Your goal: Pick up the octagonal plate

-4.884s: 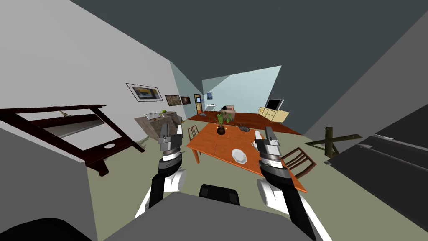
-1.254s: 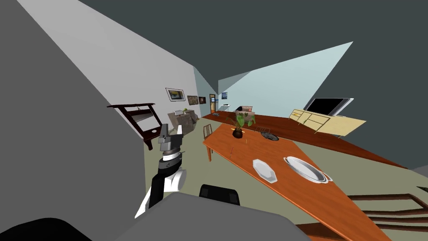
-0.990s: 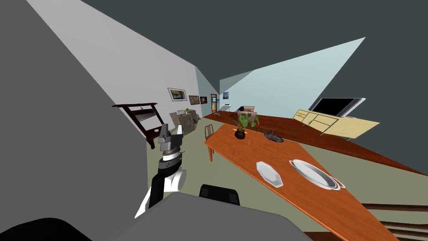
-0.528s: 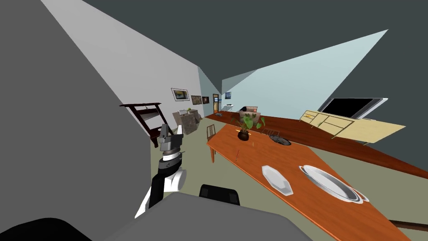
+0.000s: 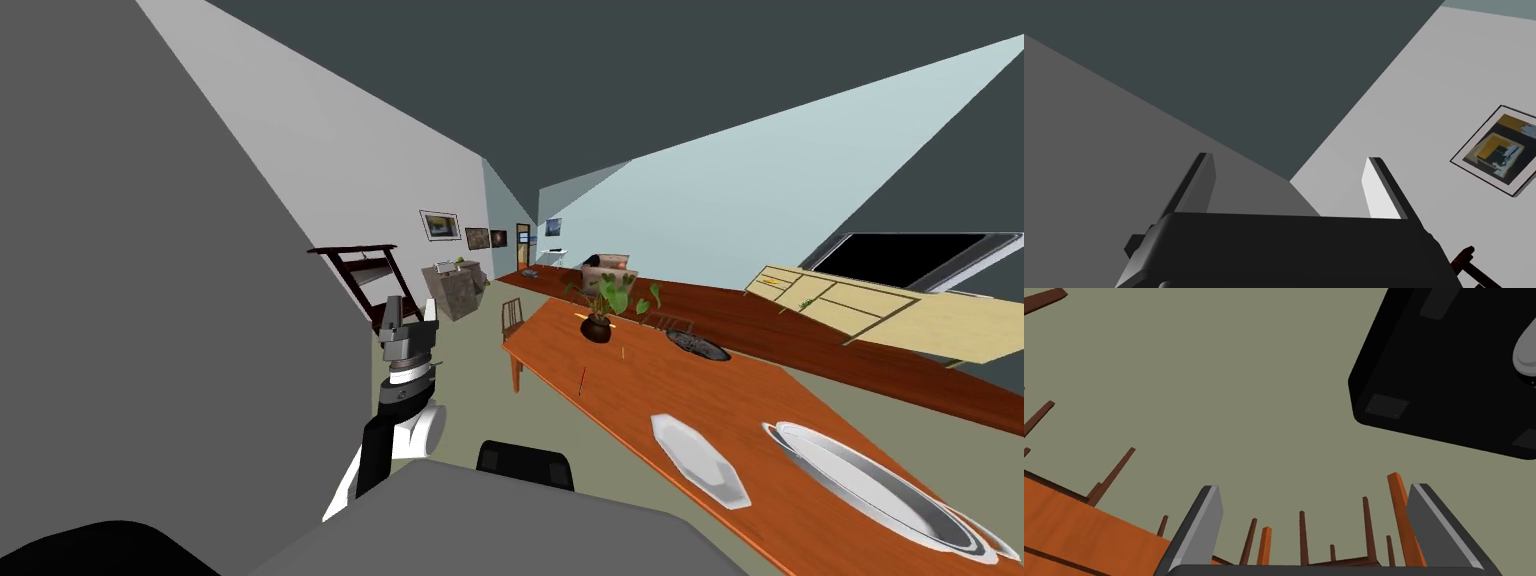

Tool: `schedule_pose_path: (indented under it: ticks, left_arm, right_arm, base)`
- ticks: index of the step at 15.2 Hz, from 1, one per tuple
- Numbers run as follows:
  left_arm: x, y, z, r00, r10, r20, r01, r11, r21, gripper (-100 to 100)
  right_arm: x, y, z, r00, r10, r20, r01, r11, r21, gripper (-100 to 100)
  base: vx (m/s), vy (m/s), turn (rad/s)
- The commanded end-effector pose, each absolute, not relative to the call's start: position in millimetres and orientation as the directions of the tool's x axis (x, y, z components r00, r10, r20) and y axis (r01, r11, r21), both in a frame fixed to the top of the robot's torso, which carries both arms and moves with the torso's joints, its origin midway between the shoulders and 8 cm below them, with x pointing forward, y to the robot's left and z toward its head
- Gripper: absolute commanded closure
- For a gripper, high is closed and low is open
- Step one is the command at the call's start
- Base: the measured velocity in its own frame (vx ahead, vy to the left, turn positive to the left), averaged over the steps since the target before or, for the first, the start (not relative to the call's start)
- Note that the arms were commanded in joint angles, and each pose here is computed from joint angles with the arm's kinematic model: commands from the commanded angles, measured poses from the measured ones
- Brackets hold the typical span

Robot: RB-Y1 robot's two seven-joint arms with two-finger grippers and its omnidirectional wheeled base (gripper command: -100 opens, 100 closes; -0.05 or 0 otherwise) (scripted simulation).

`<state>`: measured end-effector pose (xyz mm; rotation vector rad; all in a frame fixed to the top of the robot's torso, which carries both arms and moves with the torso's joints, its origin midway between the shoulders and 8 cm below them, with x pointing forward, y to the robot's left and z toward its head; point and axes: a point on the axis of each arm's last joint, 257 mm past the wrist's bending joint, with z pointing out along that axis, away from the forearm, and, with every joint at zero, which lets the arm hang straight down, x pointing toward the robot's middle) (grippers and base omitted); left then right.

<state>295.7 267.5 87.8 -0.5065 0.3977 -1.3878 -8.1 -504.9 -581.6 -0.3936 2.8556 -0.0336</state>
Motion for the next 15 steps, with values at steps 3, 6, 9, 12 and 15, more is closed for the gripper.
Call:
schedule_pose_path:
  ticks: [3, 6, 9, 12, 15]
  left_arm:
    - [296, 268, 88, 0.146, -0.989, 0.028, 0.824, 0.106, -0.557, 0]
    - [296, 268, 88, 0.146, -0.989, 0.028, 0.824, 0.106, -0.557, 0]
    - [296, 268, 88, 0.146, -0.989, 0.028, 0.824, 0.106, -0.557, 0]
    - [296, 268, 88, 0.146, -0.989, 0.028, 0.824, 0.106, -0.557, 0]
    - [296, 268, 88, 0.146, -0.989, 0.028, 0.824, 0.106, -0.557, 0]
  right_arm:
    - [-18, -527, -579, -0.929, -0.301, -0.213, -0.289, 0.953, -0.089, -100]
    - [-31, -576, -566, -0.914, -0.386, -0.127, -0.366, 0.917, -0.158, -100]
    - [-34, -598, -558, -0.903, -0.421, -0.088, -0.401, 0.897, -0.185, -100]
    - [-36, -634, -542, -0.878, -0.478, -0.023, -0.461, 0.858, -0.227, -100]
    - [-33, -661, -529, -0.853, -0.520, 0.027, -0.509, 0.822, -0.256, -100]
  base:
    - [0.041, 0.054, 0.070]
    - [0.075, 0.063, 0.132]
    - [0.122, 0.125, 0.153]
    - [0.077, 0.078, 0.113]
    - [0.108, 0.090, 0.149]
